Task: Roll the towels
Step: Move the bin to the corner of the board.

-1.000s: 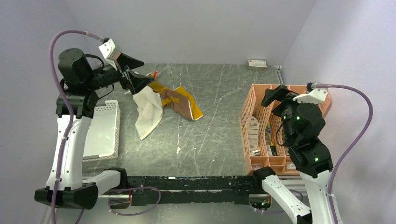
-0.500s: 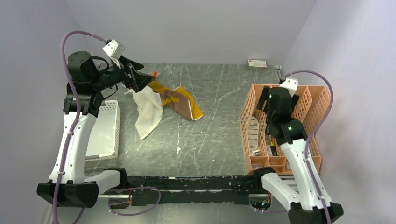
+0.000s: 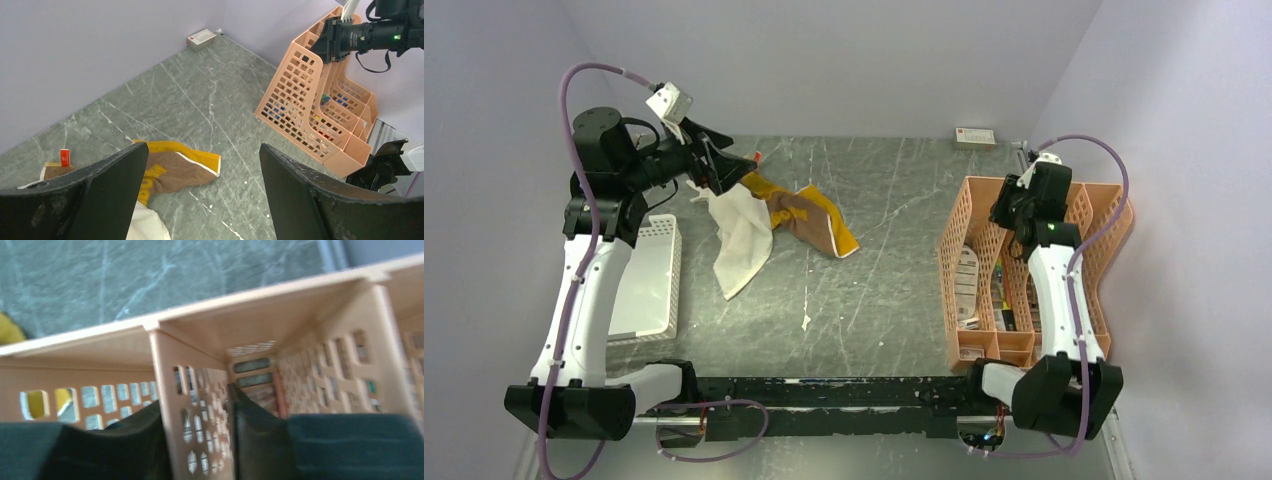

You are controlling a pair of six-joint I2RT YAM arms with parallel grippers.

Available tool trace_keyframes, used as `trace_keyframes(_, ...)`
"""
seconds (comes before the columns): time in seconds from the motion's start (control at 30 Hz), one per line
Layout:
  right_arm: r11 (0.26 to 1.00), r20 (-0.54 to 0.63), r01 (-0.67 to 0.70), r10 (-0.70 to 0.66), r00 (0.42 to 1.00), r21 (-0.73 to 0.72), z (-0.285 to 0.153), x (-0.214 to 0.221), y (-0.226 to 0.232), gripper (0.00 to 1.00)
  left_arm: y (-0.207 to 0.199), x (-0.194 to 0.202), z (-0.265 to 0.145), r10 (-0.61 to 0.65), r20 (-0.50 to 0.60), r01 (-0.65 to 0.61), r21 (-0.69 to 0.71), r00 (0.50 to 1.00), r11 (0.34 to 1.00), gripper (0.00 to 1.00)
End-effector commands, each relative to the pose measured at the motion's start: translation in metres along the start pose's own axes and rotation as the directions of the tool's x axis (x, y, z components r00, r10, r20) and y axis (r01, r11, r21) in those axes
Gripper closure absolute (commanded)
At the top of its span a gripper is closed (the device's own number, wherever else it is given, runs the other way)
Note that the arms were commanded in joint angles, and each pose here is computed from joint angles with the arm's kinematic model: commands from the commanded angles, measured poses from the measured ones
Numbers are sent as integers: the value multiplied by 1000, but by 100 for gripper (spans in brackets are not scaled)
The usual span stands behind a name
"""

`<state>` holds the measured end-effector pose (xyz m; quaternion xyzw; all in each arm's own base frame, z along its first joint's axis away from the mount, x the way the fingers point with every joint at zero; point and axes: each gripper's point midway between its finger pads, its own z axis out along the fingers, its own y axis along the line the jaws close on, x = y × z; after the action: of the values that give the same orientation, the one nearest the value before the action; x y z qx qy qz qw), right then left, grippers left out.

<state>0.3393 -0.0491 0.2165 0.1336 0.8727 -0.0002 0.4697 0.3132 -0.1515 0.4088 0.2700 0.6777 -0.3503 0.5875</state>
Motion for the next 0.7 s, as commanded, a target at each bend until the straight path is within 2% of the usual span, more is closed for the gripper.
trace_keyframes(0.0, 980, 69, 58, -45, 997, -190, -1, -36, 34, 77, 2, -6, 0, 16, 29, -17, 2, 999, 1000, 6)
trace_keyframes(0.1, 971, 118, 99, -75, 990, -216, 5, -60, 41, 89, 4, -3, 1, 10, 31, -10, -3, 999, 1000, 6)
trace_keyframes(0.2, 936, 194, 214, -163, 967, -279, 14, -87, 56, 93, 9, -1, 3, 0, 36, 1, -19, 999, 1000, 6)
trace_keyframes(0.4, 868, 276, 357, -270, 922, -346, 51, -131, 78, 93, 38, 11, 12, -64, 29, 68, -126, 998, 990, 6)
trace_keyframes(0.47, 837, 333, 409, -293, 896, -363, 60, -146, 86, 98, 46, 14, 13, -77, 23, 80, -155, 997, 985, 6)
trace_keyframes(0.6, 756, 441, 525, -347, 828, -391, 78, -177, 103, 100, 54, 28, 20, -104, -4, 102, -156, 995, 982, 6)
trace_keyframes(0.67, 728, 452, 558, -373, 810, -399, 92, -191, 107, 100, 57, 35, 25, -131, -13, 128, -148, 991, 981, 6)
